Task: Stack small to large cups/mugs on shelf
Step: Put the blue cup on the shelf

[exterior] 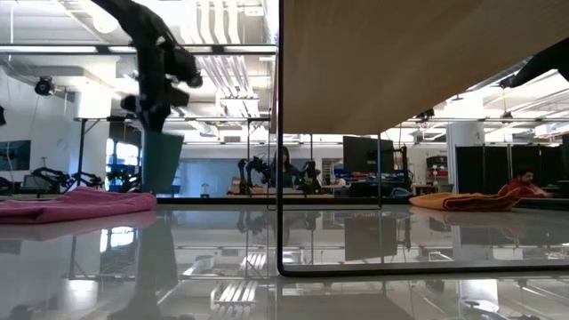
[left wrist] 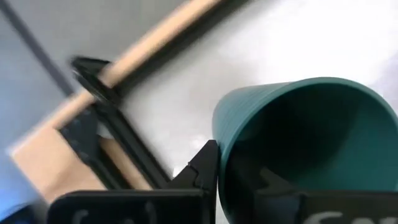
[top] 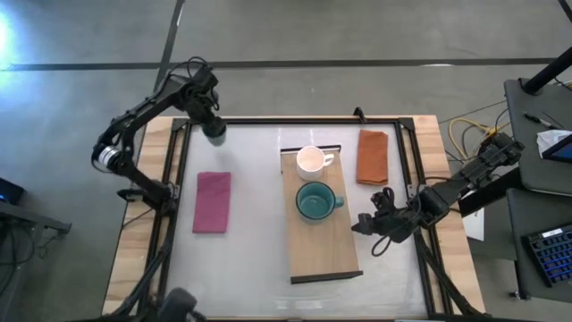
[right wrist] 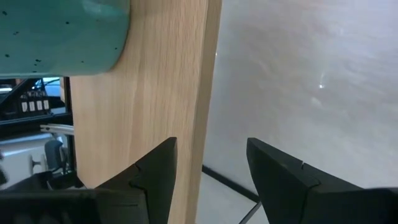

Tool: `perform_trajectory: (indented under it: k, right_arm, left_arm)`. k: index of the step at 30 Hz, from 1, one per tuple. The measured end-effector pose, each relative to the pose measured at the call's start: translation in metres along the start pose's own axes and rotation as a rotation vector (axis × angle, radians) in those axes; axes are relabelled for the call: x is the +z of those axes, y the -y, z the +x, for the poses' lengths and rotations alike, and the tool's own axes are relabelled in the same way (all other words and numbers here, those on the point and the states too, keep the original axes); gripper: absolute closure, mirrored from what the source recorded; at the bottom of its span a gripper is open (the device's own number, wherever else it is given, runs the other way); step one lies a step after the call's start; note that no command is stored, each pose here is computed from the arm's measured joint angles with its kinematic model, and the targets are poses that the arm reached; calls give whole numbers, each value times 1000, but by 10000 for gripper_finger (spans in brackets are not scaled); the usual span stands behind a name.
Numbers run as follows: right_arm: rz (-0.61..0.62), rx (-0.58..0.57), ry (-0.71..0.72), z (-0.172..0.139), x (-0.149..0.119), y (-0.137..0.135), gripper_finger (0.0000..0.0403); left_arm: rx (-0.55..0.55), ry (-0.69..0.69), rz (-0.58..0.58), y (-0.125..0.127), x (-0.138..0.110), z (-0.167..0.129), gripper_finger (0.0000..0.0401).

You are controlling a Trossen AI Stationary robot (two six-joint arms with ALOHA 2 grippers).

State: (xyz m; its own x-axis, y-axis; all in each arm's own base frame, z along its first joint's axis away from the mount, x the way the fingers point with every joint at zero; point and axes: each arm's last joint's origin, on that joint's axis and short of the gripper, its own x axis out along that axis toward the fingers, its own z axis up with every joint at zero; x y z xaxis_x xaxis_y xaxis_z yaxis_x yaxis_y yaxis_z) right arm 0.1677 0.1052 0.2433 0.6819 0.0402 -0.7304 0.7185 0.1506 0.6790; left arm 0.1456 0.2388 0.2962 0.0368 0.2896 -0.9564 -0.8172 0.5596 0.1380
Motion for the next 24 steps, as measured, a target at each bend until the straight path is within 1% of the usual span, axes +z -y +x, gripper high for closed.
perform_trajectory:
  k: [4, 7, 10, 14, 19, 22, 24]
  right_arm:
    - [-11, 0, 0, 0, 0, 0, 215]
    - [-26, -12, 4, 0, 0, 1, 215]
    - [-45, -21, 6, 0, 1, 2, 216]
    - [-69, -20, 6, 0, 1, 2, 216]
    - [-80, -20, 0, 0, 1, 2, 216]
    - [-92, -16, -15, 0, 0, 1, 216]
    - [-103, -11, -31, -1, 0, 1, 216]
  left_arm:
    - [-148, 64, -48, 20, -24, -40, 401]
    - [-214, 115, -59, 43, -46, -70, 401]
    - [-286, 123, -63, 67, -72, -95, 401]
    - [-414, 108, -54, 103, -102, -122, 401]
    - [-582, 125, -22, 148, -125, -158, 401]
    - [-632, 120, 15, 177, -133, -173, 401]
    - [-637, 102, 49, 198, -136, -179, 401]
